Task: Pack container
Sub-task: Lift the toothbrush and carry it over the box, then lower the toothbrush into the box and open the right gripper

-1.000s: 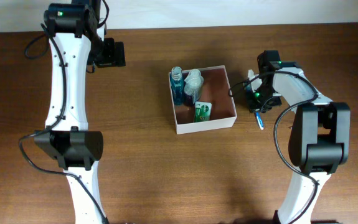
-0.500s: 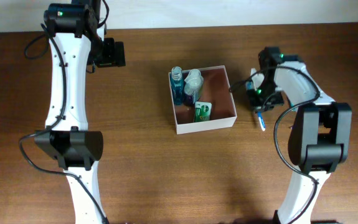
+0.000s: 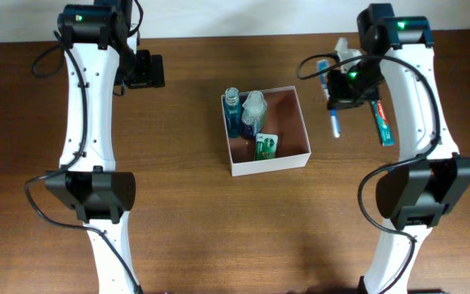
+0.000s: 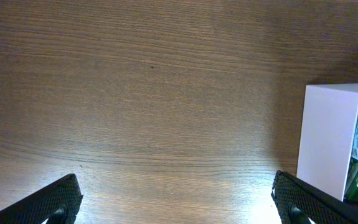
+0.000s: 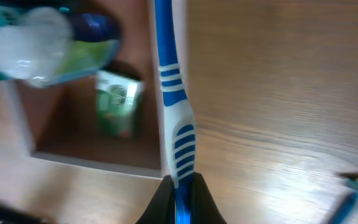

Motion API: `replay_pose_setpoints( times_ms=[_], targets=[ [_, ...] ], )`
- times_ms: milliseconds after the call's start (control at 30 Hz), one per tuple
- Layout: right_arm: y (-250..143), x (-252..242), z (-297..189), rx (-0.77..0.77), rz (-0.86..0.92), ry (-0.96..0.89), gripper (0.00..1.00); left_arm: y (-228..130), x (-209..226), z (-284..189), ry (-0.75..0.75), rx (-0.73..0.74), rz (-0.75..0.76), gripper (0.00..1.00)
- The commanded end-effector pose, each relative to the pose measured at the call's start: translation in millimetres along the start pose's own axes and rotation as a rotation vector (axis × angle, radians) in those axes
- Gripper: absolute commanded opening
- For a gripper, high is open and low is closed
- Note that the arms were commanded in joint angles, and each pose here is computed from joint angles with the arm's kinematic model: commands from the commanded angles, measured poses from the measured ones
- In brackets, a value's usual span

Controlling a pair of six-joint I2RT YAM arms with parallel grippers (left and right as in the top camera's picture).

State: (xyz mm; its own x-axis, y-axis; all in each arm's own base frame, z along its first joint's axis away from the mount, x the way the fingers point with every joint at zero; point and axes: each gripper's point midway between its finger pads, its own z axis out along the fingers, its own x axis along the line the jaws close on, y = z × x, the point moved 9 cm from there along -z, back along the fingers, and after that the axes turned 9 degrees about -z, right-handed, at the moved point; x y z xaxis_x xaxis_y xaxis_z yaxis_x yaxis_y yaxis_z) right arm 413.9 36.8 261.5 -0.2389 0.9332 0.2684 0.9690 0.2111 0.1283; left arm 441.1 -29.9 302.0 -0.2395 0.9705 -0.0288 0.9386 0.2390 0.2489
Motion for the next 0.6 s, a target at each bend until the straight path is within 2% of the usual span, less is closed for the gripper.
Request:
replay_pose_setpoints(
  times_ms=[0, 67, 333, 567],
  targets=[
    [4.5, 32.9, 6.4, -0.006, 0.035, 0.094, 0.04, -2.6, 1.6, -13.3, -0.015, -0.024, -0.012, 0.99],
    [6.1, 42.1, 10.5, -0.001, 0.075, 0.096, 0.04, -2.6, 1.6, -13.3, -0.015, -0.024, -0.012, 0.99],
    [4.5, 47.9, 14.9, 0.023, 0.507, 0.009, 0.04, -2.6, 1.6, -13.3, -0.015, -0.024, -0.012, 0.99],
    [4.0, 61.2, 19.3, 0.030, 0.558, -0.020, 0.04, -2.5, 1.6, -13.2, -0.015, -0.023, -0.012, 0.99]
  ],
)
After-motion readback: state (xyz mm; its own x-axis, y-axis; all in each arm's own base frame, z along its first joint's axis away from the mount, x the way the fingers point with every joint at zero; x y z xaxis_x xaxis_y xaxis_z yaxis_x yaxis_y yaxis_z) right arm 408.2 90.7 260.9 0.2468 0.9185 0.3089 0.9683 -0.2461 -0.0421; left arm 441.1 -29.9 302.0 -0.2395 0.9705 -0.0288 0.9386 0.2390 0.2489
